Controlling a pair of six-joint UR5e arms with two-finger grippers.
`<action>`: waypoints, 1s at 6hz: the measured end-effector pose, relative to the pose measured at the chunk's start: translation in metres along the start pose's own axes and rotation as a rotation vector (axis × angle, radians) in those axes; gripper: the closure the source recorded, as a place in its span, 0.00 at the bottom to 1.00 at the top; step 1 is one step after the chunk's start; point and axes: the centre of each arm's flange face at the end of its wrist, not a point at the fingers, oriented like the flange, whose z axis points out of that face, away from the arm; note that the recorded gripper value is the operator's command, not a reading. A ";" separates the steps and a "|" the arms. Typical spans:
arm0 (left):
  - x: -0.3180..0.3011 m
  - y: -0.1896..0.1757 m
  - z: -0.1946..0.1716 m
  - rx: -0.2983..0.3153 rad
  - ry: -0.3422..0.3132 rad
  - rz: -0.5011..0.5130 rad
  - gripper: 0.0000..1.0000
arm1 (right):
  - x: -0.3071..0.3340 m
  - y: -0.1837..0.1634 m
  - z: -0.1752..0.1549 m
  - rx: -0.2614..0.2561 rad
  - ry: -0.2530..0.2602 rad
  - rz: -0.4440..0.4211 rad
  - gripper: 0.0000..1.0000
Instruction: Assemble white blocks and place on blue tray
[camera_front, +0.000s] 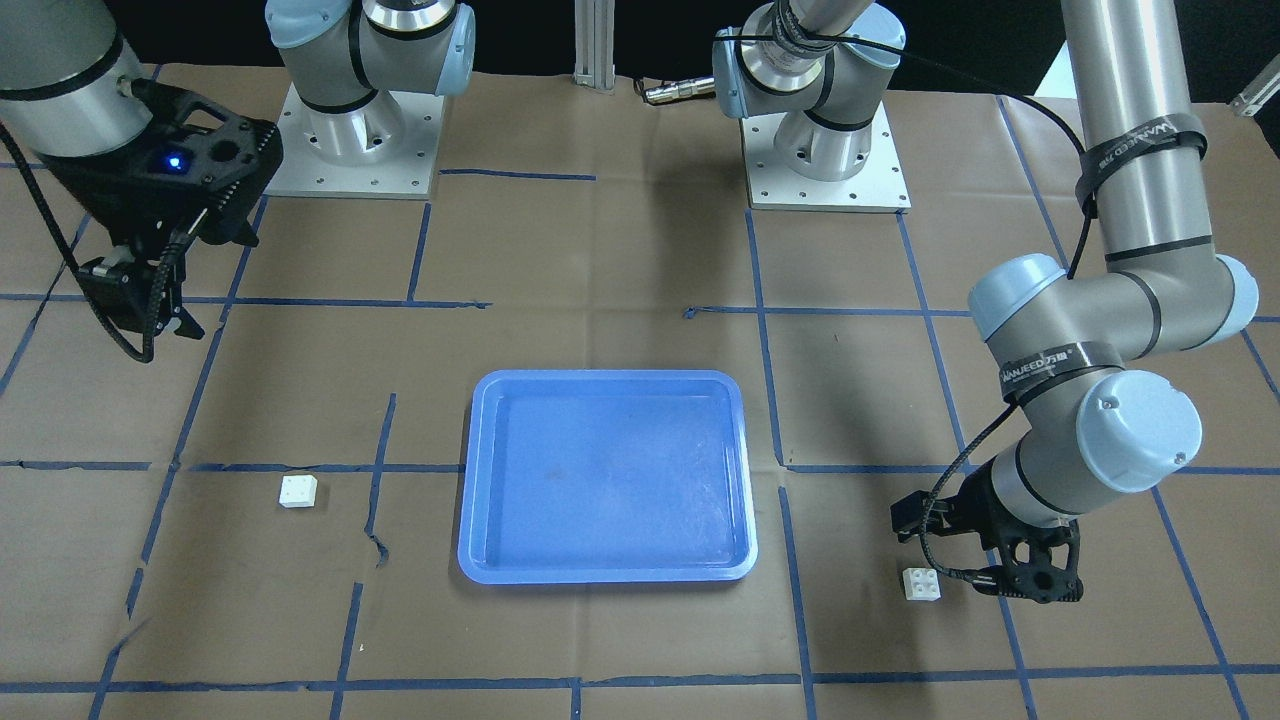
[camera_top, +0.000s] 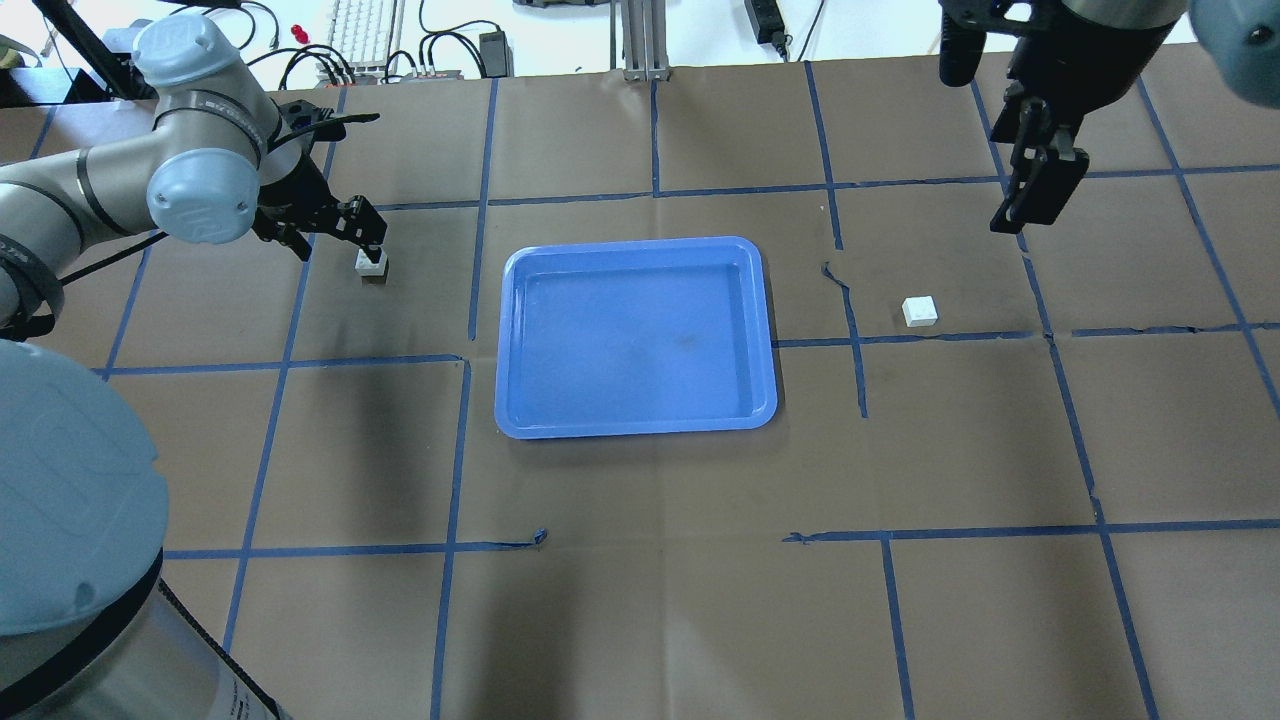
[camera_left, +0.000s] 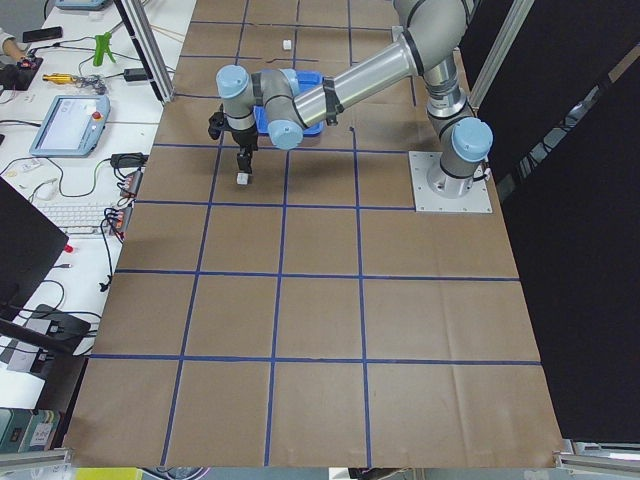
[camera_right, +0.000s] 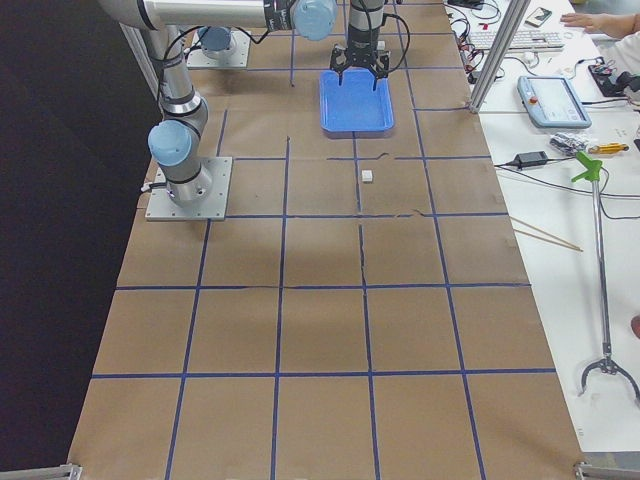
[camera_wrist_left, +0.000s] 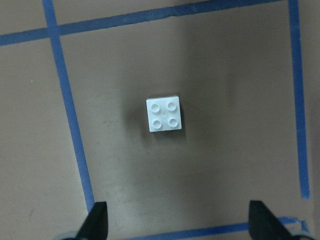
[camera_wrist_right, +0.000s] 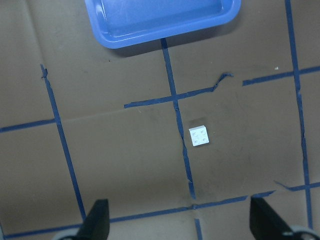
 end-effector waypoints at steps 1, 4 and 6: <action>-0.002 -0.006 0.023 -0.008 0.004 -0.011 0.01 | 0.020 0.030 0.009 0.029 -0.003 -0.111 0.00; -0.004 -0.015 0.047 0.015 0.000 -0.014 0.11 | 0.065 0.067 0.047 0.193 -0.021 -0.174 0.00; -0.005 -0.021 0.052 0.058 -0.007 0.000 0.65 | 0.070 0.098 0.098 0.375 -0.053 -0.143 0.00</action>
